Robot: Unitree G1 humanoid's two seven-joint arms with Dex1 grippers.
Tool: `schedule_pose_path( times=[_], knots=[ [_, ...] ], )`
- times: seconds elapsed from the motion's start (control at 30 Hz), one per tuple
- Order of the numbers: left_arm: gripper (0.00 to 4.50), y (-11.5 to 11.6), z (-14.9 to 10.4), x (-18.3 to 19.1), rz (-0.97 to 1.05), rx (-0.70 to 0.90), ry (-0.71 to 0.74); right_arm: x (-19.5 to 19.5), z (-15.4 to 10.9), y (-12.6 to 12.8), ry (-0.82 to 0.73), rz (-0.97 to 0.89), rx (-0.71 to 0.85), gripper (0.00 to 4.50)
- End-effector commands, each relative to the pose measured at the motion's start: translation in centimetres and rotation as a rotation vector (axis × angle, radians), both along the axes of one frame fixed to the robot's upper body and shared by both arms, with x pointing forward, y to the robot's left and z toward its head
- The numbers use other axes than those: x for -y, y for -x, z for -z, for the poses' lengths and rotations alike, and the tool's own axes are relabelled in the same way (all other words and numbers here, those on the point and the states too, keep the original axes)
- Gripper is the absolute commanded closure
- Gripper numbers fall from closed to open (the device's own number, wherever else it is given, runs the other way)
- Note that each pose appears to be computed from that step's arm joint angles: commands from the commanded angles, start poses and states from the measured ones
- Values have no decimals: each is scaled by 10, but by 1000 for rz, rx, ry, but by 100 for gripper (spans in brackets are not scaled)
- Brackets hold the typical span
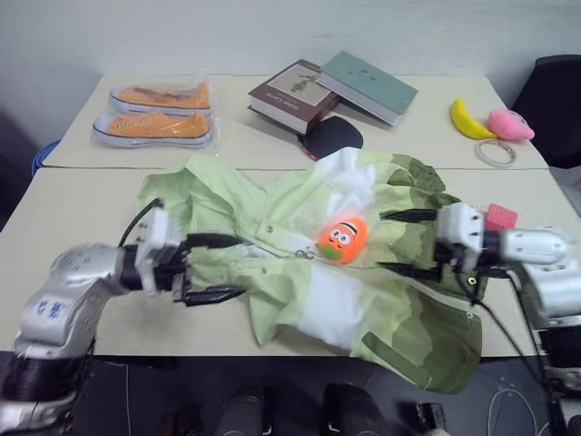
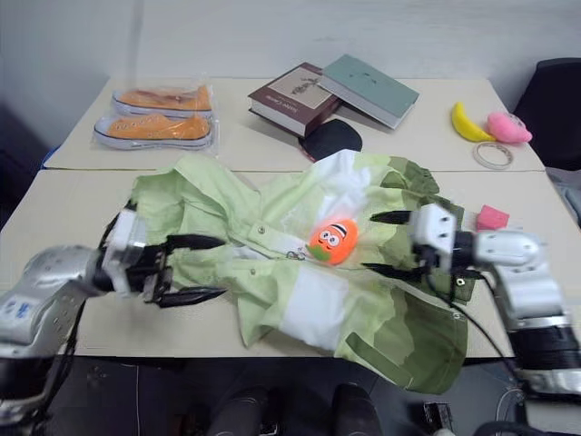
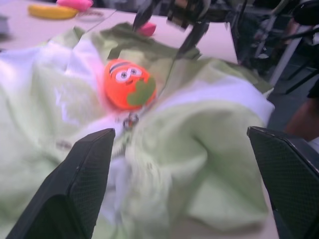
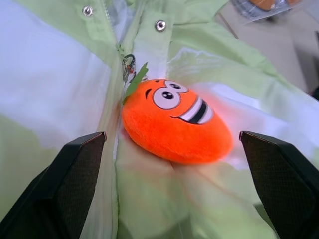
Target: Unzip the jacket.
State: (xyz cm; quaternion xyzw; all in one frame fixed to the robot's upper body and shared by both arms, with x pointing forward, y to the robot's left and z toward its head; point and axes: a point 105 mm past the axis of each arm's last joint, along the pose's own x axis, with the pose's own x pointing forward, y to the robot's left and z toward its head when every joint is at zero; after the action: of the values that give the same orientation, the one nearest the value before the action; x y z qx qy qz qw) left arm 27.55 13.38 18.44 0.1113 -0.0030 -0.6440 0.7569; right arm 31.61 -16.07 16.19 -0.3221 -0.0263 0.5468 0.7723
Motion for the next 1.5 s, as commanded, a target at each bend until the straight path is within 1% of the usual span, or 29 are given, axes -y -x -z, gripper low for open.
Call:
schedule_pose_path(
  times=[0.03, 0.1, 0.13, 0.17, 0.23, 0.3, 0.33, 0.4, 0.5, 0.63, 0.73, 0.8, 0.87, 0.93, 1.03, 1.13, 1.2, 1.27, 1.33, 1.4, 1.5],
  knots=[
    [2, -18, 11, 11, 18, 12, -69, -11, 4, -12, 110, -23, 89, 0],
    [2, -28, 23, 15, 35, 88, -182, -19, 11, -18, 197, -66, 156, 0],
    [2, -33, 28, 16, 37, 138, -241, -23, 9, -25, 193, -52, 182, 0],
    [2, -35, 30, 19, 45, 164, -264, -27, 6, -31, 186, -37, 214, 0],
    [2, -42, 29, 25, 27, 183, -244, -34, -2, -41, 170, -18, 266, 0],
    [2, -48, 29, 32, 2, 187, -223, -37, -3, -46, 184, -13, 288, 0],
    [0, -51, 31, 34, -18, 191, -221, -37, 0, -47, 203, -18, 294, 18],
    [0, -54, 38, 39, -46, 174, -206, -38, 4, -48, 221, -25, 292, 59],
    [0, -54, 53, 41, -71, 116, -210, -42, 4, -50, 202, -22, 299, 167],
    [0, -59, 71, 31, -144, 37, -248, -40, 4, -46, 168, -23, 294, 305],
    [0, -65, 76, 24, -207, 30, -237, -22, 4, -42, 178, 16, 288, 402],
    [0, -67, 78, 22, -232, 5, -221, 2, -1, -37, 183, 76, 288, 450],
    [0, -68, 87, 17, -257, -20, -249, 27, -3, -31, 216, 128, 278, 450],
    [0, -72, 99, 5, -308, -45, -287, 81, -6, -21, 258, 275, 249, 450],
    [0, -78, 107, -9, -374, -61, -316, 134, -4, -5, 308, 427, 214, 450],
    [0, -79, 111, -14, -403, -89, -309, 169, 0, 8, 337, 524, 188, 450],
    [0, -77, 120, -19, -406, -113, -337, 207, 1, 21, 358, 658, 174, 450],
    [0, -74, 126, -22, -407, -130, -347, 237, -3, 31, 374, 771, 174, 450],
    [0, -73, 128, -21, -408, -141, -339, 253, -9, 36, 384, 835, 191, 450],
    [0, -72, 129, -22, -409, -142, -339, 261, -16, 38, 396, 867, 211, 450],
    [0, -70, 134, -23, -400, -138, -364, 271, -34, 35, 421, 916, 262, 450]
  ],
)
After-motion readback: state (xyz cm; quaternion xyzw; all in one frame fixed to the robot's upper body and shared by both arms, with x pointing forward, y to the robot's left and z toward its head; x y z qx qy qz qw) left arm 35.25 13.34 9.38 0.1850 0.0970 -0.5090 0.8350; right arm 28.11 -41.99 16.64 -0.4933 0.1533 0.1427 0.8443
